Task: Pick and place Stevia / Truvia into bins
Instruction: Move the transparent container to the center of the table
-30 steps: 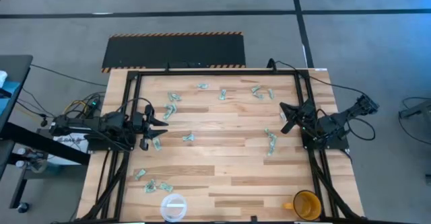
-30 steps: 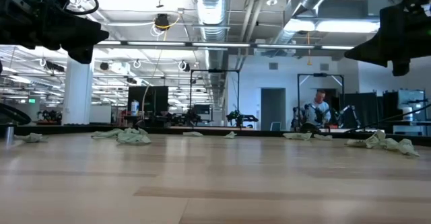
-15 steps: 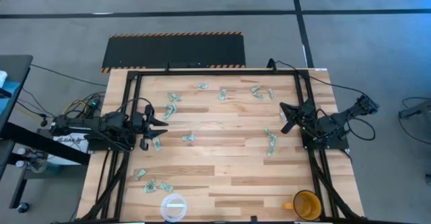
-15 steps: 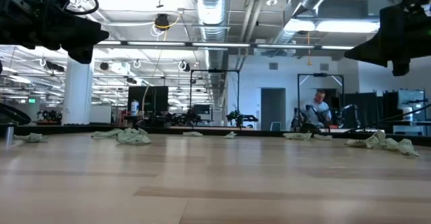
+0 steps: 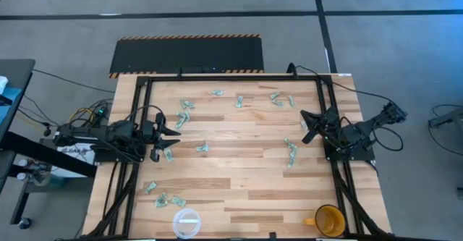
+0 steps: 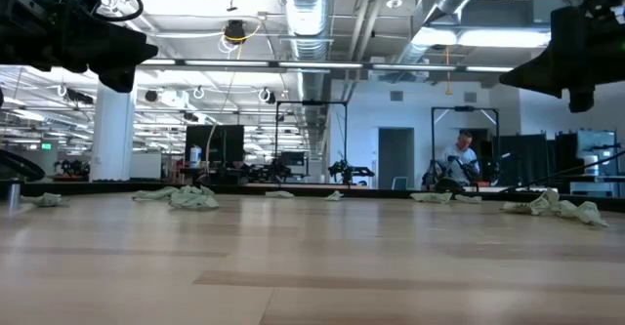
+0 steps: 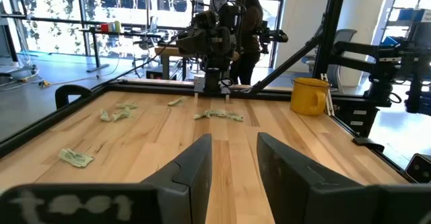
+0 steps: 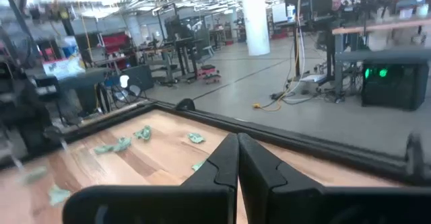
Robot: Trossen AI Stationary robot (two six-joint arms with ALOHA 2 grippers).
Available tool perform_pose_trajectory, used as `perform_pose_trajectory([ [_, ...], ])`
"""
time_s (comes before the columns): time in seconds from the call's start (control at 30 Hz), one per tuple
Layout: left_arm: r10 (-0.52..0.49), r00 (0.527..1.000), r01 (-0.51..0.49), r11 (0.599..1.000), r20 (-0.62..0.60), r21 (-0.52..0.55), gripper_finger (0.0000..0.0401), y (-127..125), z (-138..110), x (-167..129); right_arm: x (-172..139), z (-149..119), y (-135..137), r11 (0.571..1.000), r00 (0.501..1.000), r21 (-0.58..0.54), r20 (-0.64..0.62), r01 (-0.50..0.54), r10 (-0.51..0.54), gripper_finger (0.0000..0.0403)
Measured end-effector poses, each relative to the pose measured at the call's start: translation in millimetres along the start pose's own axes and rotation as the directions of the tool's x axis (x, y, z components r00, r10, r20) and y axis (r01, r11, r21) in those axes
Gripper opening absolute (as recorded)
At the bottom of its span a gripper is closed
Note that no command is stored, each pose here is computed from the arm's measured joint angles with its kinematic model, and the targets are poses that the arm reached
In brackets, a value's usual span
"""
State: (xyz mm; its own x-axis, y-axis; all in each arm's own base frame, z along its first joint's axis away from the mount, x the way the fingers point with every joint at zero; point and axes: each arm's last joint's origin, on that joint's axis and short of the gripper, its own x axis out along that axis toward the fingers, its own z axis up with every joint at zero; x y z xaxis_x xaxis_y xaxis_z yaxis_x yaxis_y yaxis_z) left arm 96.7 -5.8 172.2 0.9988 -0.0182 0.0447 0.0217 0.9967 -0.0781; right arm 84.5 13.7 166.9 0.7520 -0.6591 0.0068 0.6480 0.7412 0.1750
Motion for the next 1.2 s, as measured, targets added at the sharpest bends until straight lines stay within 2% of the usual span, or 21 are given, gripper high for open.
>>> perform_pose_trajectory([
  [0.13,0.0,1.0,0.0,1.0,0.0,0.0,0.0107,0.0,0.0,0.0,0.0,-0.1,0.0,0.99,1.0,0.144,0.0,0.0,0.0,0.0],
  [0.4,0.0,1.0,0.0,1.0,0.0,0.0,0.0107,0.0,0.0,0.0,0.0,-0.1,0.0,0.967,1.0,0.254,0.0,0.0,0.0,0.0],
  [0.6,0.0,1.0,0.001,1.0,0.021,-0.025,0.0107,-0.1,2.0,0.0,0.0,1.2,0.2,0.96,1.0,0.279,0.006,-0.002,0.001,0.0],
  [0.8,0.045,0.983,-0.041,0.999,0.18,-0.026,0.0107,0.4,17.5,-1.6,-0.3,11.3,0.9,0.928,0.999,0.372,0.044,-0.019,0.003,0.0],
  [0.97,0.042,0.959,-0.031,0.999,0.279,-0.043,0.0107,-0.1,27.1,-3.9,-0.5,25.5,-0.4,0.938,0.997,0.346,0.078,-0.005,-0.024,0.0],
  [1.2,0.049,0.968,-0.042,0.999,0.247,-0.032,0.0107,0.3,24.0,-3.1,1.6,29.5,-2.3,0.93,0.994,0.368,0.102,0.007,-0.047,0.0],
])
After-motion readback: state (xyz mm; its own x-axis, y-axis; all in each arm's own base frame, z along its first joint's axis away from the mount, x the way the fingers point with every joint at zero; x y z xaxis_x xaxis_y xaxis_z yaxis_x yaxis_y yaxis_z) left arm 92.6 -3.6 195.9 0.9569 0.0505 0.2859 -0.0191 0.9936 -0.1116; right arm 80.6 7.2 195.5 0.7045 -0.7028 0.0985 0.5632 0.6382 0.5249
